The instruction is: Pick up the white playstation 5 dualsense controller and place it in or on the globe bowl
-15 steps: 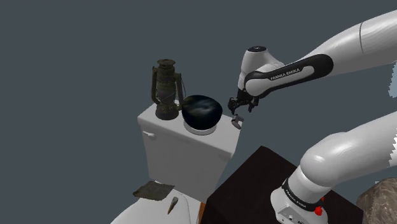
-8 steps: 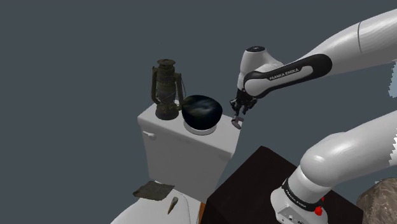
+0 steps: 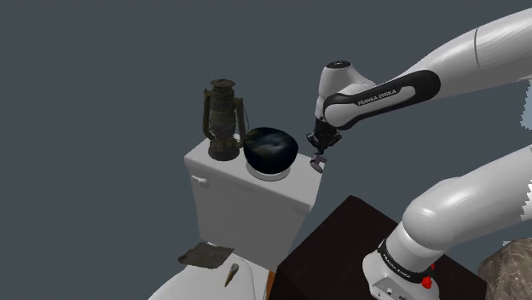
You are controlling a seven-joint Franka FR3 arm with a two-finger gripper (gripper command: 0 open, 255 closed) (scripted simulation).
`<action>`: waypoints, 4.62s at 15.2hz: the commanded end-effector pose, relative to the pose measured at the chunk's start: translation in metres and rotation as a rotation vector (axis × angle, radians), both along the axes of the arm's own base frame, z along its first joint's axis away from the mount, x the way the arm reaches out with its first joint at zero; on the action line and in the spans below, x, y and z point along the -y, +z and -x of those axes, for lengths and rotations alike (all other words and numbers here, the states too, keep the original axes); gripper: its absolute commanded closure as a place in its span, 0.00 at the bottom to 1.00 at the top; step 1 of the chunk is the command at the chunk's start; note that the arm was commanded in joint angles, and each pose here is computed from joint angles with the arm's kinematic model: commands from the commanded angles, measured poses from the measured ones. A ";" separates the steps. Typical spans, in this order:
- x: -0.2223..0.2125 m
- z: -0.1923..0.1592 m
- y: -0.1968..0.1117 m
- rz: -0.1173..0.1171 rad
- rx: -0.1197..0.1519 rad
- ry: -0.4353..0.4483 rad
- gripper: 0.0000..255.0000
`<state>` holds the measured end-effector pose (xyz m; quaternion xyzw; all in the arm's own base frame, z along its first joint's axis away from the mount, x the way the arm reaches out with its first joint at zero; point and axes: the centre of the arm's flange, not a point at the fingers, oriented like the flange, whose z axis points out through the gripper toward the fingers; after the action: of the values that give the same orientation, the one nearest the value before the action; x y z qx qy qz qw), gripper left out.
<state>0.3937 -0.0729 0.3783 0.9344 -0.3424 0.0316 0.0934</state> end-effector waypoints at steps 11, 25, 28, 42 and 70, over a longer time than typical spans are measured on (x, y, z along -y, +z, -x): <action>0.020 0.013 -0.043 -0.355 0.039 -0.096 0.00; 0.036 0.016 -0.031 -0.361 0.042 -0.096 1.00; 0.042 0.010 -0.032 -0.359 0.043 -0.098 1.00; -0.038 0.018 -0.064 0.096 0.242 -0.438 0.00; -0.038 0.018 -0.006 0.096 0.242 -0.438 1.00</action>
<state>0.3757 -0.0358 0.3673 0.8217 -0.5434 0.1388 0.1008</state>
